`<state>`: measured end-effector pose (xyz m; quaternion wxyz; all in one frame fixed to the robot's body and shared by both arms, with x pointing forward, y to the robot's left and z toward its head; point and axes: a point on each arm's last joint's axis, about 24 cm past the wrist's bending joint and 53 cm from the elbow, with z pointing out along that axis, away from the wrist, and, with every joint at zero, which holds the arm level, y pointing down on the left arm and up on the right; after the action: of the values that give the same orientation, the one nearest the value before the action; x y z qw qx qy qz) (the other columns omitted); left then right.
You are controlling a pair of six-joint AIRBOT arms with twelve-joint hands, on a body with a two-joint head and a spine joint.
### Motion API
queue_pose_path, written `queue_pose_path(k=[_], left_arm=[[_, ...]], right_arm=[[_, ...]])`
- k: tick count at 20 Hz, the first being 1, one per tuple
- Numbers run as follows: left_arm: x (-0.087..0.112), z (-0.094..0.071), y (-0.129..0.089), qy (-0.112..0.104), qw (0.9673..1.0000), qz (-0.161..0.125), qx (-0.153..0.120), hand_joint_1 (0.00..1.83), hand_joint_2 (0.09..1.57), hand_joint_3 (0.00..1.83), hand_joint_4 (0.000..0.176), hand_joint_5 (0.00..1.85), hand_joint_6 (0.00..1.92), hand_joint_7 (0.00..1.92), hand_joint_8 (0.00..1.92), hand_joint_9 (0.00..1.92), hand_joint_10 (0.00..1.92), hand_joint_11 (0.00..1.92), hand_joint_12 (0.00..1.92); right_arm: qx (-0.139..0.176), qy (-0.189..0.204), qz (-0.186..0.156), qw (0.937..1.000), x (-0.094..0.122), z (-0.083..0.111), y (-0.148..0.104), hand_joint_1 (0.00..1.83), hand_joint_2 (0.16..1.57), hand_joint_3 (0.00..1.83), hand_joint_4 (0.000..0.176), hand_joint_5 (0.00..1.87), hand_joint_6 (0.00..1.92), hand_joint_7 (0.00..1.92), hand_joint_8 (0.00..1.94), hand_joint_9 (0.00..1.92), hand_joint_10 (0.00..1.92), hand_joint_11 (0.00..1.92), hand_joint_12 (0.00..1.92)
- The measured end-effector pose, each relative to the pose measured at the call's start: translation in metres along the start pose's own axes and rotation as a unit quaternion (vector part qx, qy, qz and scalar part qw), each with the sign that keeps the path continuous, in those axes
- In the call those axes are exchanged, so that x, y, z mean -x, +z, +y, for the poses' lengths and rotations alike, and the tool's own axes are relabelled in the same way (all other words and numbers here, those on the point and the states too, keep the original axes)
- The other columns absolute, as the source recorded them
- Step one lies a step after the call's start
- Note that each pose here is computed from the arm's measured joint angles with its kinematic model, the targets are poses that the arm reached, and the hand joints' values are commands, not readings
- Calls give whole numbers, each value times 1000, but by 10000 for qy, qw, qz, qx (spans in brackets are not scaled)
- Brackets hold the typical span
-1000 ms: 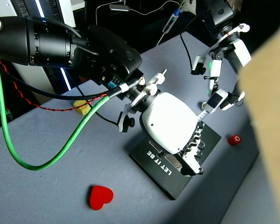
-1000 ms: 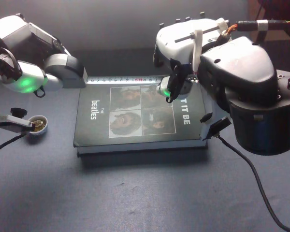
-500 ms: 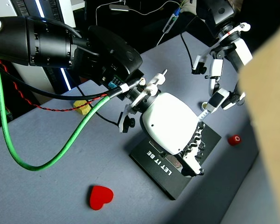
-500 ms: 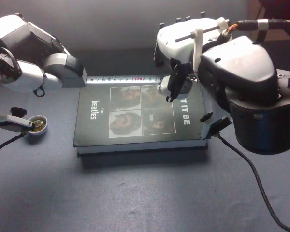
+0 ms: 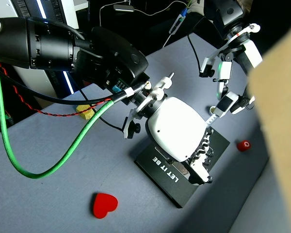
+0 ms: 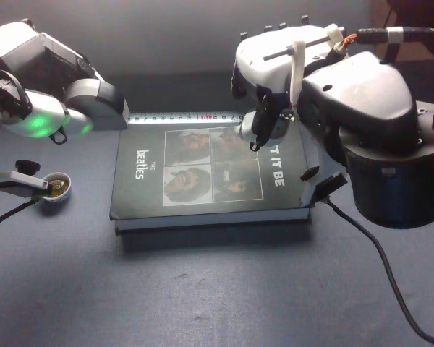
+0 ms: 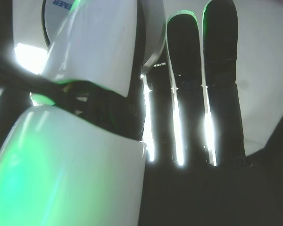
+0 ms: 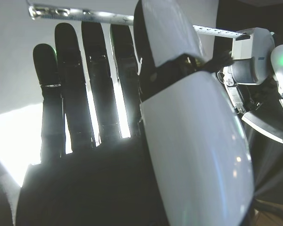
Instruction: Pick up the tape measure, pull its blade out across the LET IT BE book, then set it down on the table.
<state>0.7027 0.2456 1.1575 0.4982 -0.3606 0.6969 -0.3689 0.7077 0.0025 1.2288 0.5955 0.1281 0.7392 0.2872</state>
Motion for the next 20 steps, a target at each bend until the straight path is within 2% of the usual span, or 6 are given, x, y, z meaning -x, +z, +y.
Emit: queue_pose_path(k=[1, 2, 5, 6, 20], left_arm=[[0, 0, 0, 0, 10000, -9, -2, 1385, 1080, 0, 0, 1096, 581, 1075, 871, 911, 1230, 876, 936], [0, 0, 0, -4, 10000, -17, -7, 1385, 1080, 0, 0, 1096, 582, 1075, 871, 912, 1229, 876, 935], [0, -1, 0, -11, 10000, -14, -7, 1385, 1079, 0, 0, 1100, 592, 1075, 864, 912, 1226, 870, 933], [0, 0, 0, -19, 10000, -13, -3, 1385, 1079, 0, 0, 1100, 592, 1075, 863, 912, 1226, 876, 936], [-3, -1, -2, -76, 10000, -3, 0, 1385, 1080, 0, 0, 1083, 616, 1085, 849, 909, 1233, 846, 949]], right_arm=[[18, -13, -12, 10000, 1, 1, 0, 1206, 1146, 0, 0, 817, 1195, 1040, 930, 1105, 143, 687, 1308], [22, -13, -8, 10000, 1, 1, 0, 1211, 1138, 0, 0, 834, 1173, 1057, 916, 1125, 171, 711, 1326], [42, -2, 21, 10000, 0, 1, 0, 1232, 1120, 3, 0, 861, 1071, 1092, 930, 998, 656, 715, 1393], [44, -2, 22, 10000, 0, 1, 0, 1232, 1122, 0, 0, 862, 1074, 1093, 924, 976, 707, 709, 1399], [54, 2, 36, 10000, 14, -17, -3, 1227, 1126, 1, 0, 843, 1121, 1090, 910, 919, 736, 691, 1380]])
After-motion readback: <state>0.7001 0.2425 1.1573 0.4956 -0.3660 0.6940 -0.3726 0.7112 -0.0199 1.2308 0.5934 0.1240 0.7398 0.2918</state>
